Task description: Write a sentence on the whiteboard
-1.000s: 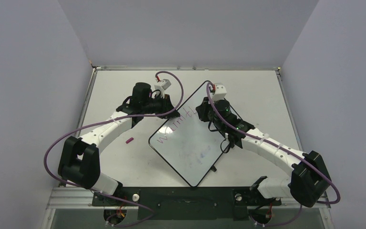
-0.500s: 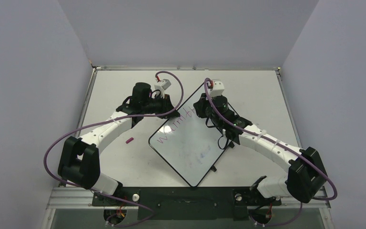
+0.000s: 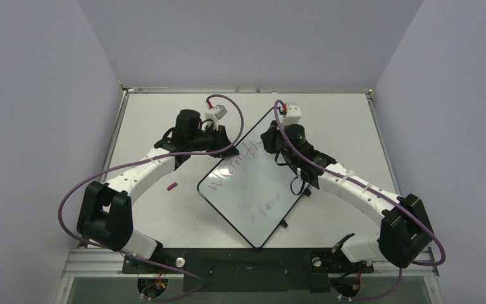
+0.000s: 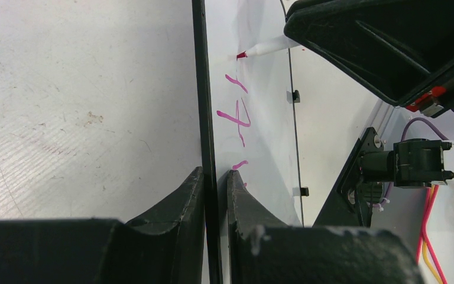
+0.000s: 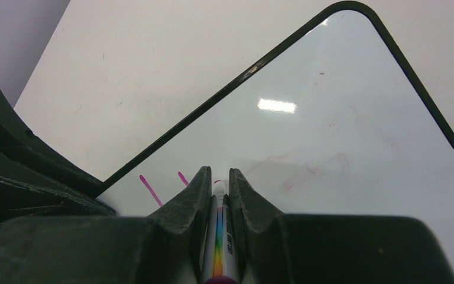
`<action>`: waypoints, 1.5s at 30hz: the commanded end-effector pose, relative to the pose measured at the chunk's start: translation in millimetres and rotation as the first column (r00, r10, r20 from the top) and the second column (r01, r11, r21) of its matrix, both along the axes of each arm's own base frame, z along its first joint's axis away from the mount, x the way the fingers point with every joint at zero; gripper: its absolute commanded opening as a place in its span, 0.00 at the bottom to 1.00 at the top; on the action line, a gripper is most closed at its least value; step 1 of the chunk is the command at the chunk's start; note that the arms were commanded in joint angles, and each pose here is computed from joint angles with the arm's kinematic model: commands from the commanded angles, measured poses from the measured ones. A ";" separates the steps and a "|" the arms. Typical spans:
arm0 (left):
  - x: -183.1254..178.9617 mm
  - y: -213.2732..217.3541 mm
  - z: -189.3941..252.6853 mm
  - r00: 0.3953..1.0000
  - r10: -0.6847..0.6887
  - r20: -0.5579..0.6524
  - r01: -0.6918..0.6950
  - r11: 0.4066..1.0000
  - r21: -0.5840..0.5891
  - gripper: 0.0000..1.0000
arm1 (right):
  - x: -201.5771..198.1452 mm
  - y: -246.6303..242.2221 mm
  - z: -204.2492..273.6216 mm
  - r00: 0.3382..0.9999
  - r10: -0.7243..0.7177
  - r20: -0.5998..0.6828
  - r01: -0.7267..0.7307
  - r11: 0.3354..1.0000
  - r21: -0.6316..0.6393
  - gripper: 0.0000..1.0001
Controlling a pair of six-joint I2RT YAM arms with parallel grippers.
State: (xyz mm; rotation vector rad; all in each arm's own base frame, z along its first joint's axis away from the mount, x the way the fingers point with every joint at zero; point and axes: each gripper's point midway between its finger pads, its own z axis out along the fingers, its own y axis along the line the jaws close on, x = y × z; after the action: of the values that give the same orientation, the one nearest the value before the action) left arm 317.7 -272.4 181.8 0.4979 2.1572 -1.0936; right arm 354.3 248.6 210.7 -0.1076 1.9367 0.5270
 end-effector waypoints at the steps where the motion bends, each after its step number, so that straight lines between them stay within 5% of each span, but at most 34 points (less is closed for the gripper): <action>1: 11.9 10.4 7.0 0.991 0.015 0.133 -0.023 0.998 0.056 0.00 | 7.5 0.6 12.5 0.999 -0.006 0.034 0.005 1.000 0.011 0.00; 22: 12.8 10.3 7.2 0.991 0.017 0.133 -0.024 0.998 0.057 0.00 | -10.1 -12.8 1.8 1.000 -0.017 0.014 0.017 1.000 0.021 0.00; 45: 13.0 11.2 6.6 0.991 0.021 0.133 -0.029 0.998 0.058 0.00 | -12.9 -33.8 44.5 0.994 -0.056 0.097 0.055 0.998 0.008 0.00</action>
State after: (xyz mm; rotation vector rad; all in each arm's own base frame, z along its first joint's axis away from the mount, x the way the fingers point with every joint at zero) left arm 317.7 -272.1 182.0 0.4962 2.1573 -1.0902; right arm 334.9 226.8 219.4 -0.1051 1.9232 0.5046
